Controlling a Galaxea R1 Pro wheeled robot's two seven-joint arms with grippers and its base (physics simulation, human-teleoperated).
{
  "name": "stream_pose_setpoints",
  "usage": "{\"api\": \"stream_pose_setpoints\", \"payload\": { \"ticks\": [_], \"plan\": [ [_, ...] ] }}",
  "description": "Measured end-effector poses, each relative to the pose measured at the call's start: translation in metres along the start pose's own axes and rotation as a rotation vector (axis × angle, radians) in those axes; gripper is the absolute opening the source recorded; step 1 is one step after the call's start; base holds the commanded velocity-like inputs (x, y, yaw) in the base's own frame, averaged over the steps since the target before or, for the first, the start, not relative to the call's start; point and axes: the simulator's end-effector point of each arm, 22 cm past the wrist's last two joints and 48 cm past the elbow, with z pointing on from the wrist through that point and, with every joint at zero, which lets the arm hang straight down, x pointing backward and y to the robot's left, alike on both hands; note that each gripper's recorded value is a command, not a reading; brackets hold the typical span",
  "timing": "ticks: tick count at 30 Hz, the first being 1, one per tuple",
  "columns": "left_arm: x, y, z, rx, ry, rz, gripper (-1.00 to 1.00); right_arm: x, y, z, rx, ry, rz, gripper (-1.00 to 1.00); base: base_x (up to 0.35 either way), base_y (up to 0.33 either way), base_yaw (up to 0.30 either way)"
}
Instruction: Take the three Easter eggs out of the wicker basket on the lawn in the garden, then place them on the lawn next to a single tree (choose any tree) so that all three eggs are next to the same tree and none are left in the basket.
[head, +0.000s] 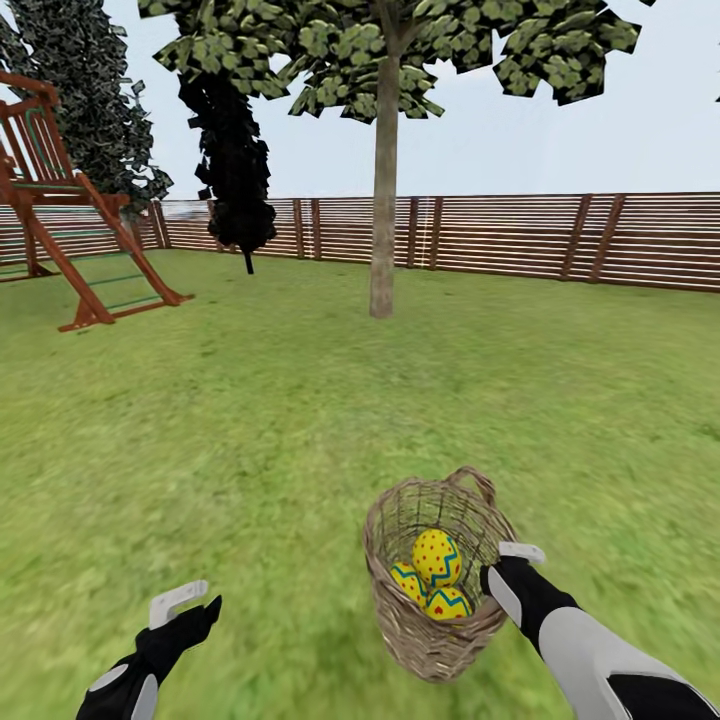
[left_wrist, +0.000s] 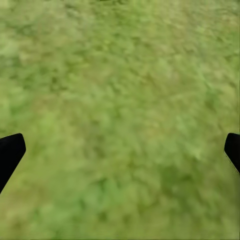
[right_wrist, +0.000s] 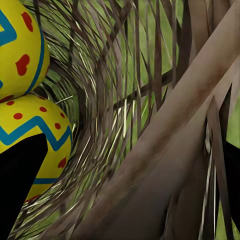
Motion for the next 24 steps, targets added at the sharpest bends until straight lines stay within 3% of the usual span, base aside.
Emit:
{"api": "stream_pose_setpoints", "payload": {
  "ticks": [24],
  "plan": [
    [0.0001, 0.0003, 0.0, 0.0, 0.0, -0.001, 1.0, 0.0003, 0.0003, 0.0, 0.0, 0.001, 0.001, -1.0, 0.329, 0.0, 0.0]
  ]
}}
